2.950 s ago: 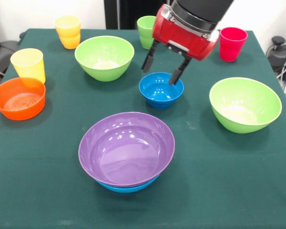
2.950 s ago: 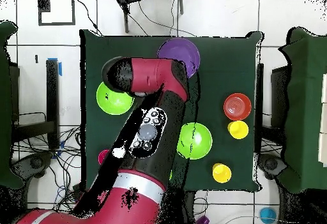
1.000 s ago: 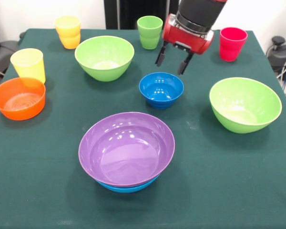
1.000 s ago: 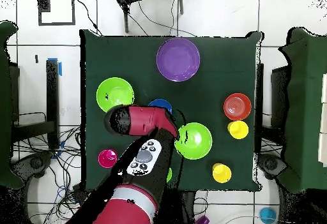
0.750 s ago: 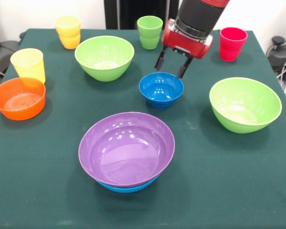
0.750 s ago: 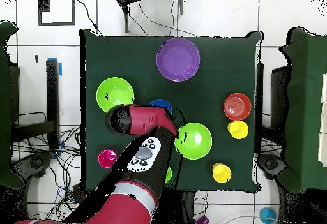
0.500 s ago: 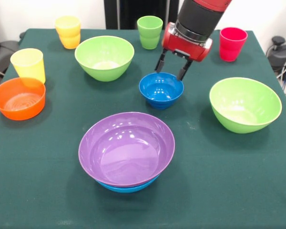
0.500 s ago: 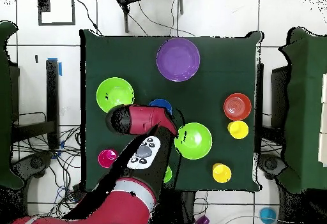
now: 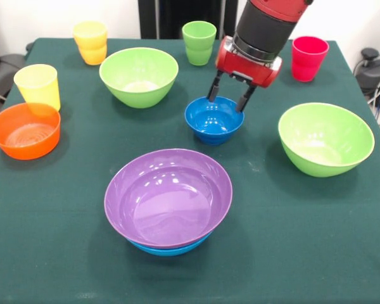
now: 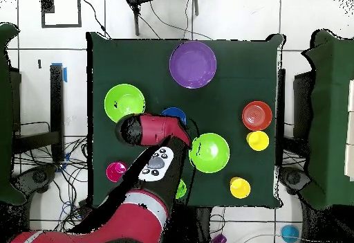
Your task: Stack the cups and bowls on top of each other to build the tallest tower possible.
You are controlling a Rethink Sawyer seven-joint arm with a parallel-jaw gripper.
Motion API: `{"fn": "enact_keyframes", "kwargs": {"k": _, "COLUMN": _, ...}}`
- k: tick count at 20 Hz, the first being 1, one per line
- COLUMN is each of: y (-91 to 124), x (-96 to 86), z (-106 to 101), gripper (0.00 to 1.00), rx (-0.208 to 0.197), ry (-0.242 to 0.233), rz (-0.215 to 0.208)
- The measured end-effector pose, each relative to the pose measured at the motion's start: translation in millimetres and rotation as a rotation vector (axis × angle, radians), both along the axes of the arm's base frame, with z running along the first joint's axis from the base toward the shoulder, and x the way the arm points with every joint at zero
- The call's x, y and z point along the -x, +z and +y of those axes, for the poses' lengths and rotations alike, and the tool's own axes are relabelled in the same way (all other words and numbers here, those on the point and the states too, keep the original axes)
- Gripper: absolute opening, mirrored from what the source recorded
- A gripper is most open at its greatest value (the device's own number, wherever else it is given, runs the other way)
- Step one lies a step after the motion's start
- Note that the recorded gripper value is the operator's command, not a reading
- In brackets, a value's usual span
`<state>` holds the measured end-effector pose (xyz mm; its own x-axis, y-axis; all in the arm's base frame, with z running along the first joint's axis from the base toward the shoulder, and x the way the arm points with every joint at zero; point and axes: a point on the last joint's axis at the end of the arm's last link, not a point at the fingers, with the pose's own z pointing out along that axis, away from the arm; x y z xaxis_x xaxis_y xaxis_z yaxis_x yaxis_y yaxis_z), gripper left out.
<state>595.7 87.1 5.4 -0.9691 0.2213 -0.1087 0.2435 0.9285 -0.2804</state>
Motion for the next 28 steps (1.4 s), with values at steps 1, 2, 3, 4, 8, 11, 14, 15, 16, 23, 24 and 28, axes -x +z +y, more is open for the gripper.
{"fn": "enact_keyframes", "kwargs": {"k": 1, "y": 1, "x": -0.6, "z": 0, "gripper": 1.0, "rx": -0.001, "ry": -0.002, "rz": -0.002}}
{"fn": "enact_keyframes", "kwargs": {"k": 2, "y": 1, "x": -1.2, "z": 1, "gripper": 1.0, "rx": -0.002, "ry": -0.003, "rz": -0.004}}
{"fn": "enact_keyframes", "kwargs": {"k": 3, "y": 3, "x": -2.3, "z": 1, "gripper": 1.0, "rx": -0.004, "ry": -0.006, "rz": -0.007}}
{"fn": "enact_keyframes", "kwargs": {"k": 4, "y": 4, "x": -3.2, "z": 2, "gripper": 1.0, "rx": -0.006, "ry": -0.007, "rz": -0.009}}
{"fn": "enact_keyframes", "kwargs": {"k": 8, "y": 5, "x": -4.9, "z": 4, "gripper": 1.0, "rx": -0.012, "ry": -0.014, "rz": -0.013}}
{"fn": "enact_keyframes", "kwargs": {"k": 11, "y": 4, "x": -5.6, "z": 6, "gripper": 1.0, "rx": -0.019, "ry": -0.017, "rz": -0.014}}
{"fn": "enact_keyframes", "kwargs": {"k": 14, "y": 4, "x": -7.1, "z": 10, "gripper": 1.0, "rx": -0.03, "ry": -0.022, "rz": -0.017}}
{"fn": "enact_keyframes", "kwargs": {"k": 15, "y": 5, "x": -7.8, "z": 11, "gripper": 1.0, "rx": -0.032, "ry": -0.024, "rz": -0.019}}
{"fn": "enact_keyframes", "kwargs": {"k": 16, "y": 5, "x": -8.4, "z": 12, "gripper": 1.0, "rx": -0.034, "ry": -0.025, "rz": -0.02}}
{"fn": "enact_keyframes", "kwargs": {"k": 23, "y": 14, "x": -28.7, "z": 18, "gripper": 1.0, "rx": -0.04, "ry": -0.019, "rz": -0.061}}
{"fn": "enact_keyframes", "kwargs": {"k": 24, "y": 15, "x": -33.2, "z": 19, "gripper": 1.0, "rx": -0.039, "ry": -0.015, "rz": -0.068}}
{"fn": "enact_keyframes", "kwargs": {"k": 28, "y": 15, "x": -51.6, "z": 22, "gripper": 1.0, "rx": -0.036, "ry": -0.001, "rz": -0.096}}
